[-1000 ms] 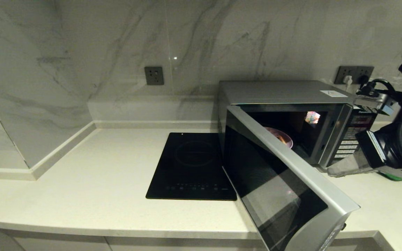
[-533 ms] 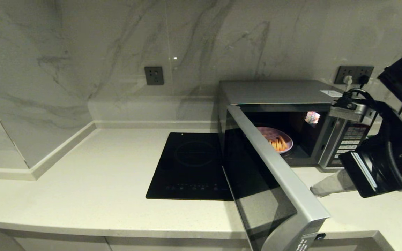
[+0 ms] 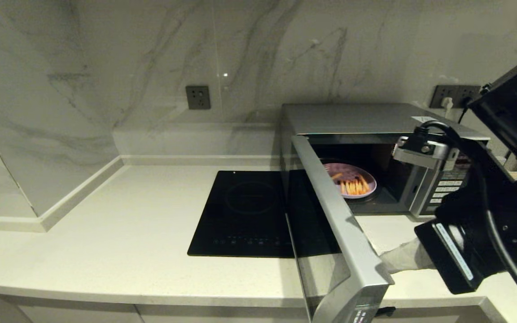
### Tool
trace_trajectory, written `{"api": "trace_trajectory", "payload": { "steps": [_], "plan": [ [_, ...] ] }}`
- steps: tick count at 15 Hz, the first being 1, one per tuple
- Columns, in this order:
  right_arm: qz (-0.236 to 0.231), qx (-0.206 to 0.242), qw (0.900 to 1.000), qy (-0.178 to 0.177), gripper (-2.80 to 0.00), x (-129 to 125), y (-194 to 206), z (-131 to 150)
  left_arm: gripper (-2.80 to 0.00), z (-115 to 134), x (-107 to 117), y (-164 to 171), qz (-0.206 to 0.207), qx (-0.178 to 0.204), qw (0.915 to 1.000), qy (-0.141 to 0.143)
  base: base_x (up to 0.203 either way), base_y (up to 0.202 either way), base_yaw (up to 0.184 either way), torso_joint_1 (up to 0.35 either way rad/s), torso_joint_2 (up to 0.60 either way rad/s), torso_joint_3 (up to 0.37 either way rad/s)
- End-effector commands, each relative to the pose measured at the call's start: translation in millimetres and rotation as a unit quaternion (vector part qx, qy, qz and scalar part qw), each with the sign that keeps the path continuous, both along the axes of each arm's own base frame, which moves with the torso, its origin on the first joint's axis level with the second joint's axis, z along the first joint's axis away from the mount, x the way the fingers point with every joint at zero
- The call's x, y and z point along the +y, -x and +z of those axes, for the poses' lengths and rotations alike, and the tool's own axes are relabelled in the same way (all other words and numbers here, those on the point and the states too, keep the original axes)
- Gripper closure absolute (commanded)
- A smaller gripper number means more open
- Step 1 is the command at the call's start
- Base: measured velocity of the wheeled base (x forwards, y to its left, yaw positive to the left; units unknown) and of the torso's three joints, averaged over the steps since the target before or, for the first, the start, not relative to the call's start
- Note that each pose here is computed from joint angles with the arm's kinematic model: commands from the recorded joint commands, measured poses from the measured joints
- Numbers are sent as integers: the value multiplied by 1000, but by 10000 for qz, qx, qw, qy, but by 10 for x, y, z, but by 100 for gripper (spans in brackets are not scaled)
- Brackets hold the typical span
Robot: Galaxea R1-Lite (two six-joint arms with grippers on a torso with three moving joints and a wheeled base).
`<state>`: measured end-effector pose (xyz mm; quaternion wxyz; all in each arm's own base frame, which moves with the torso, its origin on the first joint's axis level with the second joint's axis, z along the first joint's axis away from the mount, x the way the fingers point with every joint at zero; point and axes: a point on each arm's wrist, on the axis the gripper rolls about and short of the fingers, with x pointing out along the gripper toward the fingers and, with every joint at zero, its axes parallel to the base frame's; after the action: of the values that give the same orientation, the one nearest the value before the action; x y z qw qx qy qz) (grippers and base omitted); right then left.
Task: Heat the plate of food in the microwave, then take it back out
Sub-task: Open the microwave oven, then take the plate out of the microwave
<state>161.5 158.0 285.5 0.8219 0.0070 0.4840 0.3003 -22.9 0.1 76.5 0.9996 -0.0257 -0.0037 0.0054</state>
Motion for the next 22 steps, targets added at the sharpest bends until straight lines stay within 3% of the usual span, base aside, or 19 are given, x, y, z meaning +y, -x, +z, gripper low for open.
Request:
{"api": "trace_trajectory", "payload": {
  "steps": [1, 19, 22],
  "plan": [
    [269, -45, 9995, 168, 0, 211, 44, -74, 0, 0, 0, 0, 6, -3, 10000, 3, 0, 0, 0, 0, 0, 0],
    [308, -125, 9991, 276, 0, 384, 1, -97, 0, 0, 0, 1, 6, -10, 10000, 3, 0, 0, 0, 0, 0, 0],
    [-358, -256, 9987, 256, 0, 301, 8, -38, 0, 0, 0, 0, 6, -4, 10000, 3, 0, 0, 0, 0, 0, 0]
  ]
}}
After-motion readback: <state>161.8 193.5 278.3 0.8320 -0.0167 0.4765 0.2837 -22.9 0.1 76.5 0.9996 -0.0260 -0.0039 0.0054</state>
